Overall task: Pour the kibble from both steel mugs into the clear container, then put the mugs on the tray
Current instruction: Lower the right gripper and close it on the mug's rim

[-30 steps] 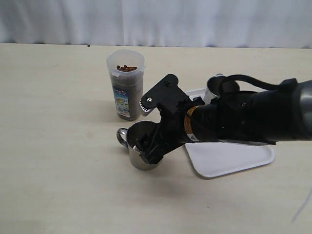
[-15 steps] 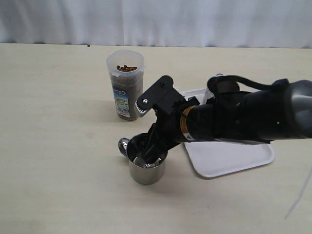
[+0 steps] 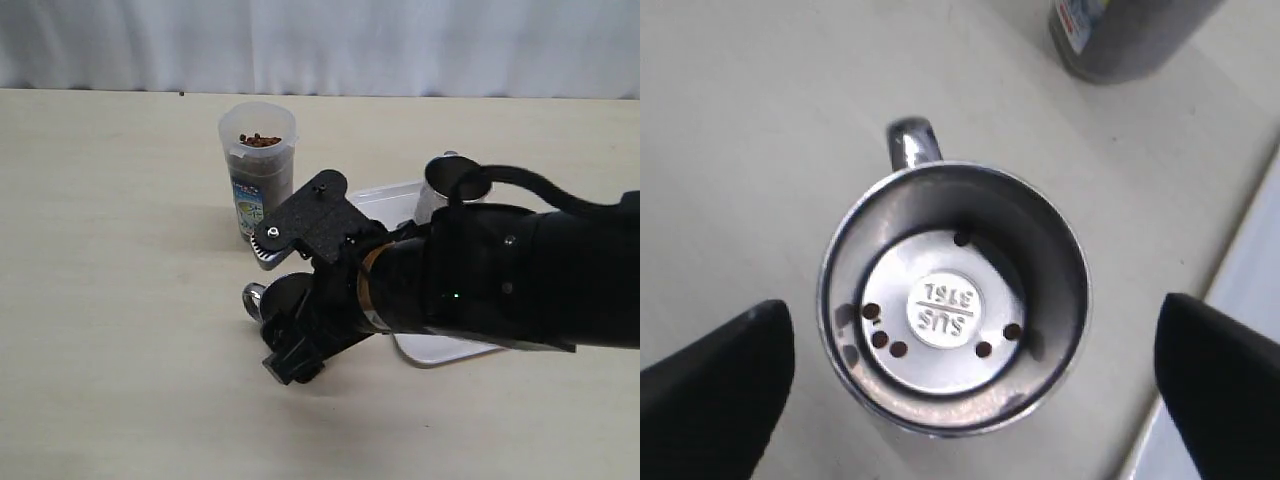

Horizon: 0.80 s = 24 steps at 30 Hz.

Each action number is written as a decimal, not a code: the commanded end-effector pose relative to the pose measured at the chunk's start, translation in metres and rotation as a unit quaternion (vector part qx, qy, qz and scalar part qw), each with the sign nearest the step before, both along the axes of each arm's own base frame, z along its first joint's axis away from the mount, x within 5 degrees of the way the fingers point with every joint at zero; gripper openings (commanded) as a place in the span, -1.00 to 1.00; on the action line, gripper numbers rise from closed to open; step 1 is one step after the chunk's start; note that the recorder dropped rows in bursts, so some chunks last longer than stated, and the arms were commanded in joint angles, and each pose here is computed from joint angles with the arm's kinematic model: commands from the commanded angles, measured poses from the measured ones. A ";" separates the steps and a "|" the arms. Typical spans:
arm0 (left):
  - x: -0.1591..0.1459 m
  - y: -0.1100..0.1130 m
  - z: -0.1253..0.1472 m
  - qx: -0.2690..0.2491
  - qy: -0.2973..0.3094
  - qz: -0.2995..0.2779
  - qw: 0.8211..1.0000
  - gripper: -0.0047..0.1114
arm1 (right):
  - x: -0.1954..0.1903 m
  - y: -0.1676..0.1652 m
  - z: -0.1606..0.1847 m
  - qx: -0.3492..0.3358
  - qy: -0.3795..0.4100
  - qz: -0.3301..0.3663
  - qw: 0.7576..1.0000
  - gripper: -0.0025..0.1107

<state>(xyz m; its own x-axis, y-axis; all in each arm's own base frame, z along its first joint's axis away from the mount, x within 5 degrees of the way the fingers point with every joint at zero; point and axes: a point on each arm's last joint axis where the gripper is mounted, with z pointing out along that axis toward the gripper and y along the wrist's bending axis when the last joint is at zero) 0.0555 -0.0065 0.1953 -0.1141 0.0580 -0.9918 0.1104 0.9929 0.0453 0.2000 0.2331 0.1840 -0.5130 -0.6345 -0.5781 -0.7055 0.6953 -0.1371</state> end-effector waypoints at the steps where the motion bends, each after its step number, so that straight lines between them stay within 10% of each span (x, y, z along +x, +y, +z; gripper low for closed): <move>1: 0.000 0.000 0.000 -0.003 -0.006 -0.002 1.000 -0.92 | 0.009 0.001 0.012 -0.008 0.015 -0.013 1.000 0.99; 24: 0.000 0.000 0.000 -0.003 -0.006 -0.002 1.000 -0.92 | 0.025 0.002 -0.004 0.019 0.080 -0.018 0.996 0.99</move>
